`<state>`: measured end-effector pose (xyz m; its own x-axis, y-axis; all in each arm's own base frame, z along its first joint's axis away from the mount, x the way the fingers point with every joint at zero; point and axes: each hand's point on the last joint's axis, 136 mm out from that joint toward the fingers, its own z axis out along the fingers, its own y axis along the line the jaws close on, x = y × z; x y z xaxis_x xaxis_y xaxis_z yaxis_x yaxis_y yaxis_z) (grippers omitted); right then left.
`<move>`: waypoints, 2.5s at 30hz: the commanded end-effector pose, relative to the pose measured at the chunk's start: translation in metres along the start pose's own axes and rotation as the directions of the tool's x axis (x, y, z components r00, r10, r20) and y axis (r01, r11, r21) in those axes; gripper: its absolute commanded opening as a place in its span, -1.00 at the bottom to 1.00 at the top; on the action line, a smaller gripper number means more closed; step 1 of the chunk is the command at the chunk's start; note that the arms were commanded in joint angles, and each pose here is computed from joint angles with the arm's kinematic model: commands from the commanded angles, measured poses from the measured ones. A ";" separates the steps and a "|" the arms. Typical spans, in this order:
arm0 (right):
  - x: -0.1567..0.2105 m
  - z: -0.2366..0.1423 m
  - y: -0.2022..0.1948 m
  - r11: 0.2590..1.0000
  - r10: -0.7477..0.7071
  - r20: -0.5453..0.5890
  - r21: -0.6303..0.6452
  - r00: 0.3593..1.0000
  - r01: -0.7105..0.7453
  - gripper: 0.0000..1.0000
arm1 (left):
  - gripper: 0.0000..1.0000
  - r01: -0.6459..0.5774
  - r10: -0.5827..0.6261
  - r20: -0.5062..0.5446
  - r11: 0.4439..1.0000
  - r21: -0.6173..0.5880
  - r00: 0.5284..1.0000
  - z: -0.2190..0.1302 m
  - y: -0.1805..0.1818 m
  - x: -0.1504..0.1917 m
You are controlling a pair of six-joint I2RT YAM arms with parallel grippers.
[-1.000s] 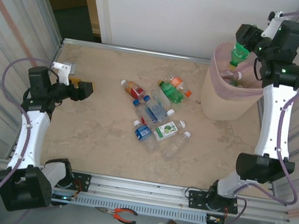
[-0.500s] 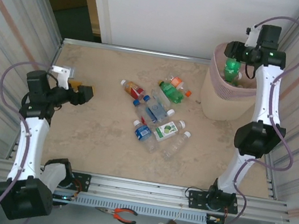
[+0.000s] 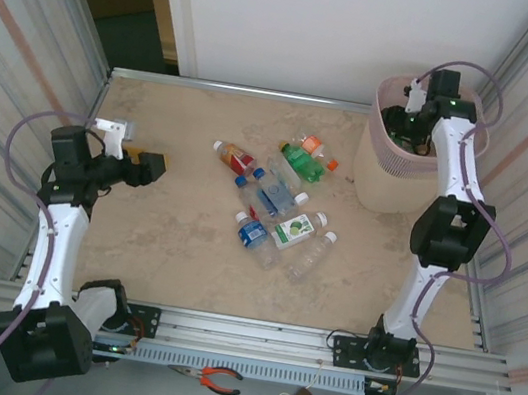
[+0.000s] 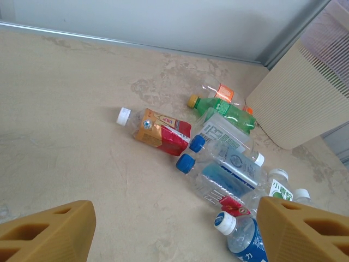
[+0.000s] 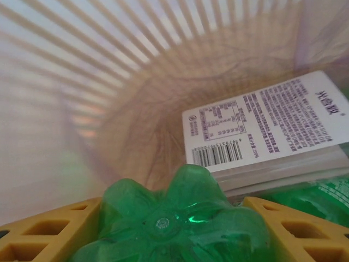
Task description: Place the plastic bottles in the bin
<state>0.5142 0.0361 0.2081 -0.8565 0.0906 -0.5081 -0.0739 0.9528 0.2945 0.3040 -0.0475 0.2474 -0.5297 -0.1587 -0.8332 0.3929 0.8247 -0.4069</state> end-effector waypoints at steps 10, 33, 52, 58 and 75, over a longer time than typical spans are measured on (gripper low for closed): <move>0.050 0.069 -0.022 0.999 0.025 -0.218 0.044 0.976 -0.015 0.10 | 0.56 0.000 0.000 0.013 1.000 0.009 1.000 -0.001 0.000 -0.001; -0.030 -0.060 -0.006 0.993 0.021 0.087 0.113 0.996 -0.031 0.50 | 0.56 -0.002 0.002 0.015 1.000 -0.004 1.000 -0.001 0.002 -0.001; -0.040 -0.182 0.049 0.995 -0.030 0.306 0.098 0.952 0.000 0.46 | 0.56 0.003 -0.003 0.018 1.000 0.000 1.000 -0.002 0.001 0.000; -0.005 -0.201 0.064 0.987 -0.019 0.292 0.159 0.956 -0.029 0.47 | 0.56 0.011 -0.011 0.017 1.000 -0.001 1.000 -0.001 0.002 0.000; 0.174 -0.139 0.117 0.952 0.257 0.132 0.133 0.957 -0.274 0.50 | 0.56 -0.011 0.013 0.052 0.999 -0.036 0.999 -0.009 -0.001 -0.005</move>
<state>0.2954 0.1237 0.2832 -0.7954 0.2524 -0.5509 0.1017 0.9518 0.2893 0.2994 -0.0466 0.2504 -0.5148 -0.1689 -0.8405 0.3808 0.8333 -0.4007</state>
